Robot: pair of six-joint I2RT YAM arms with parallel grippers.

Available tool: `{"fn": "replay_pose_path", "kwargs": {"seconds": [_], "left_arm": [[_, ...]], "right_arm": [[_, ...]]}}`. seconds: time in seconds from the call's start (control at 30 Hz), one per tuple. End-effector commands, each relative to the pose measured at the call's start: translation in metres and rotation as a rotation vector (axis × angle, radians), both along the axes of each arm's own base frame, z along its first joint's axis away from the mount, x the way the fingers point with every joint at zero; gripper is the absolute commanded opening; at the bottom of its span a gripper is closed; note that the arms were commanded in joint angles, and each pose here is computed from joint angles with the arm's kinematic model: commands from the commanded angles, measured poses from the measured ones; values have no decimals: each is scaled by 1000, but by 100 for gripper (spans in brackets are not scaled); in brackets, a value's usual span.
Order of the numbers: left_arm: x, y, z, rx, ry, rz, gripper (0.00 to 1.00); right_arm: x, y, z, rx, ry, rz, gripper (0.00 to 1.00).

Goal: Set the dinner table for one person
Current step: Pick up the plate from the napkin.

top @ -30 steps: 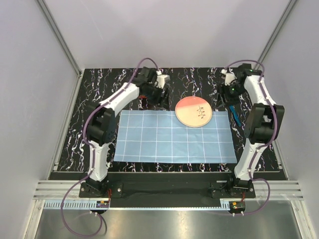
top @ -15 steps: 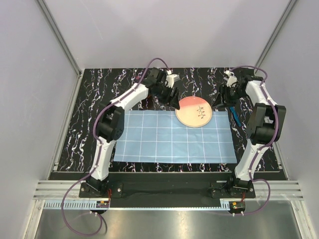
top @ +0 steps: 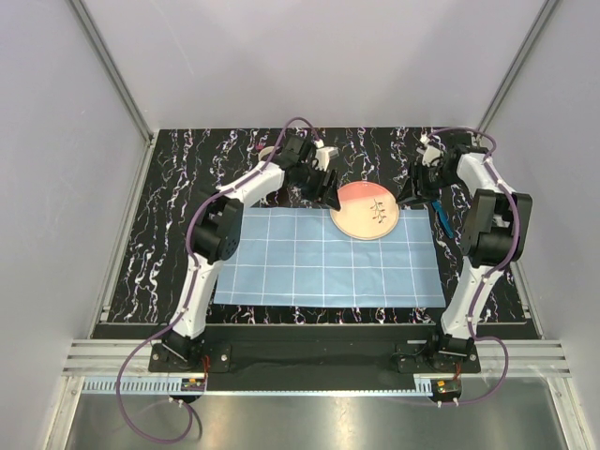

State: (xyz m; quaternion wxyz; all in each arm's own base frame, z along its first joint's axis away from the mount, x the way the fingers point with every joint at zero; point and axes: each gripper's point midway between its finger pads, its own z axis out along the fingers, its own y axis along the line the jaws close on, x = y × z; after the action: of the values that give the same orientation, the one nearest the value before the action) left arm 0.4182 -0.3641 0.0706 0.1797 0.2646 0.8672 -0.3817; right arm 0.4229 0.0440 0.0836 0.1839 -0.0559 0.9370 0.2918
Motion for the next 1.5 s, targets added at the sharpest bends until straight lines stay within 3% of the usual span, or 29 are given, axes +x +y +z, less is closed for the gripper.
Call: {"fn": "replay_pose_path", "kwargs": {"seconds": [0.0,0.47,1.47], "left_arm": [[12,-14,24,-82,-53,-12,70],[12,-20,-3,-75,-4,2,69],[15,-23,-18,-76,32,49,66]], "right_arm": [[2,10,-1,25,-14,23,53],[2,10,-13,25,14,14,51],[3,10,-51,35,92,1,43]]}}
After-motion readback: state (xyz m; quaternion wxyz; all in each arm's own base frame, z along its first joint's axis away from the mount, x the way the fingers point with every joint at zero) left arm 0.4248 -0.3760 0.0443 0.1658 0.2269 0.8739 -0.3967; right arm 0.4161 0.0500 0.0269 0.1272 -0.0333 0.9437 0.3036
